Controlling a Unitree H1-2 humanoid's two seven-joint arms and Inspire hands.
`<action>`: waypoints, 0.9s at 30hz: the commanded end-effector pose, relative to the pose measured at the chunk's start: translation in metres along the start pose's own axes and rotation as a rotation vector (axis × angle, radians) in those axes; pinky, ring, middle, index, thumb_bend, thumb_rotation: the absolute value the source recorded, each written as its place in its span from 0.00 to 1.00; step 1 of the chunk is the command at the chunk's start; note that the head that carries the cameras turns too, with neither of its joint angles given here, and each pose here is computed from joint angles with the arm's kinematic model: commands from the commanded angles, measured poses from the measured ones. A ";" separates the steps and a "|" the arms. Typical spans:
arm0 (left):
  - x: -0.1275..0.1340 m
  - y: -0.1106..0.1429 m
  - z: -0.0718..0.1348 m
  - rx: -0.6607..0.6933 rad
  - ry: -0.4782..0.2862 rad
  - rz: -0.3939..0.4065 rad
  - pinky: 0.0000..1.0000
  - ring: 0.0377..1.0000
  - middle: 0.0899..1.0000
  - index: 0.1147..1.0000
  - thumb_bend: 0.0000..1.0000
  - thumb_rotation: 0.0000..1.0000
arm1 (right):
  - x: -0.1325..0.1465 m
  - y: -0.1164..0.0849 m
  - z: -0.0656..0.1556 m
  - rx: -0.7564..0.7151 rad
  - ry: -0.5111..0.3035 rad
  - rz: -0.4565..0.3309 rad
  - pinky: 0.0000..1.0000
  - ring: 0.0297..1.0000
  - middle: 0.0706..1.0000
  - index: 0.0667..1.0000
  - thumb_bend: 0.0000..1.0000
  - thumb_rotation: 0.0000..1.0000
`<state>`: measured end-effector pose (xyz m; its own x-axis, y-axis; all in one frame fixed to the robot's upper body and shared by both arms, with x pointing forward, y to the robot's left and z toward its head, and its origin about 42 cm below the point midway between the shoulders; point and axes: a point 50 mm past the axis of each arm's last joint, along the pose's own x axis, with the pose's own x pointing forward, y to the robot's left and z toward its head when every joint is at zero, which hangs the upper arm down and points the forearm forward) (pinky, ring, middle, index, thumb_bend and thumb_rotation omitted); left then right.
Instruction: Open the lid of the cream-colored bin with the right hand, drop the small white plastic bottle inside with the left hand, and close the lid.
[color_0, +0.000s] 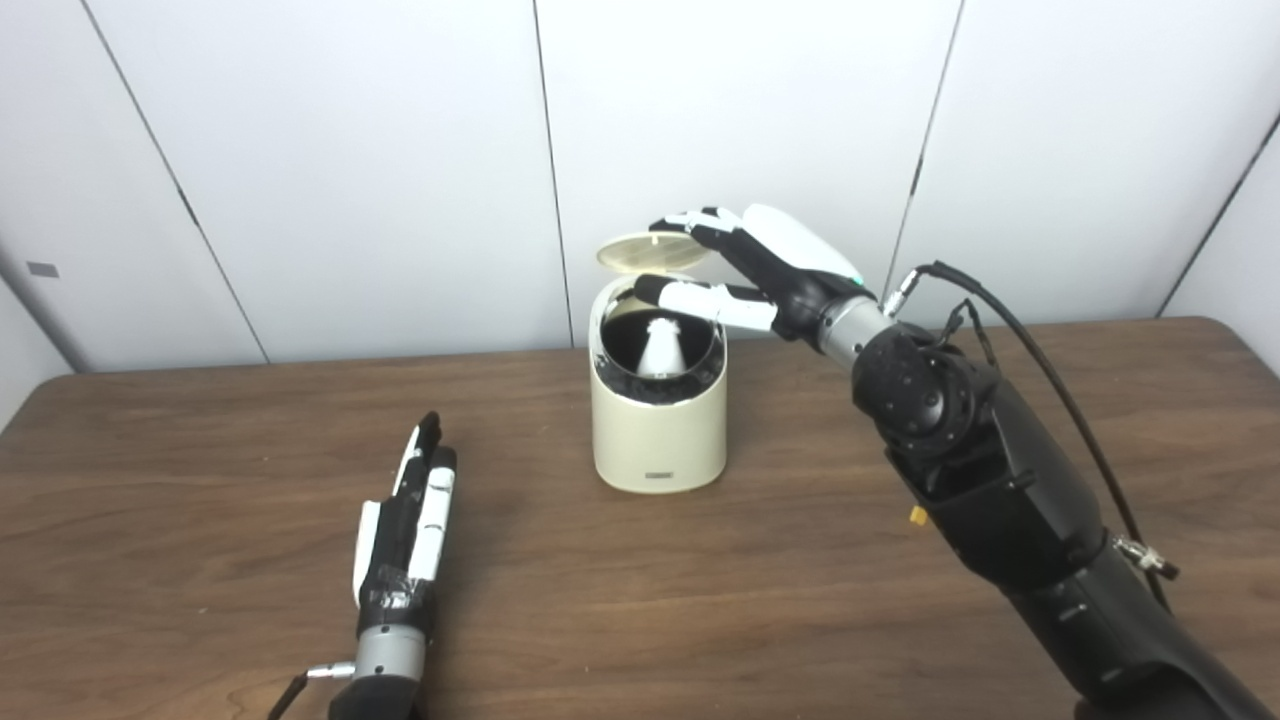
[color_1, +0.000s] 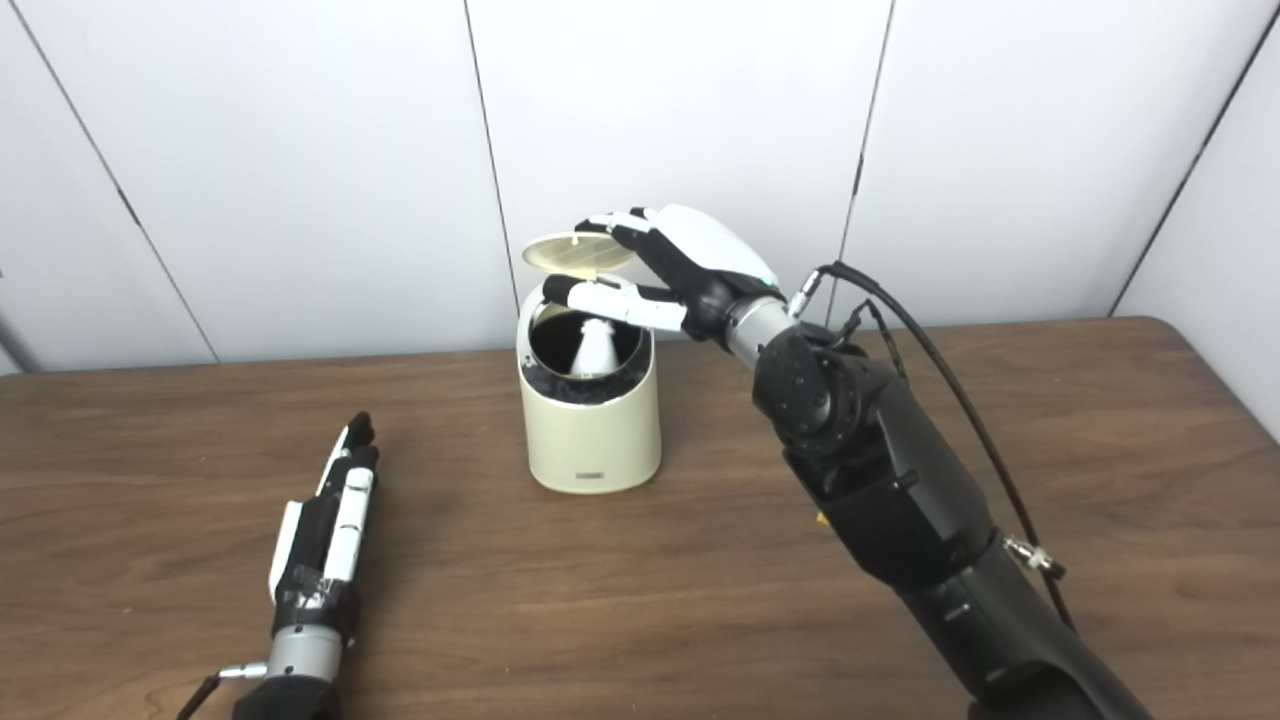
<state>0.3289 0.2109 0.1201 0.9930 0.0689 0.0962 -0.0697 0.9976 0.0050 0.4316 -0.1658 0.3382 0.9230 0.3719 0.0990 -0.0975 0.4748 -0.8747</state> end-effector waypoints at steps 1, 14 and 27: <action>0.001 -0.006 -0.001 -0.043 0.005 -0.020 1.00 1.00 1.00 1.00 0.50 0.86 | -0.002 -0.022 0.012 -0.047 -0.051 -0.061 1.00 1.00 0.93 0.87 0.71 1.00; 0.002 -0.007 -0.001 -0.044 0.011 -0.004 1.00 0.99 1.00 1.00 0.50 0.85 | -0.024 -0.010 0.000 -0.103 -0.039 0.007 0.99 1.00 0.95 0.87 0.68 0.99; 0.003 -0.012 -0.002 -0.031 0.003 -0.010 1.00 1.00 1.00 1.00 0.53 0.86 | -0.031 0.025 0.003 -0.225 -0.110 0.068 1.00 1.00 0.94 0.87 0.66 1.00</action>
<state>0.3289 0.2081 0.1171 0.9924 0.0745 0.0977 -0.0723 0.9970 -0.0259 0.4024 -0.1694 0.3055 0.8968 0.4404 0.0411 -0.0993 0.2909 -0.9516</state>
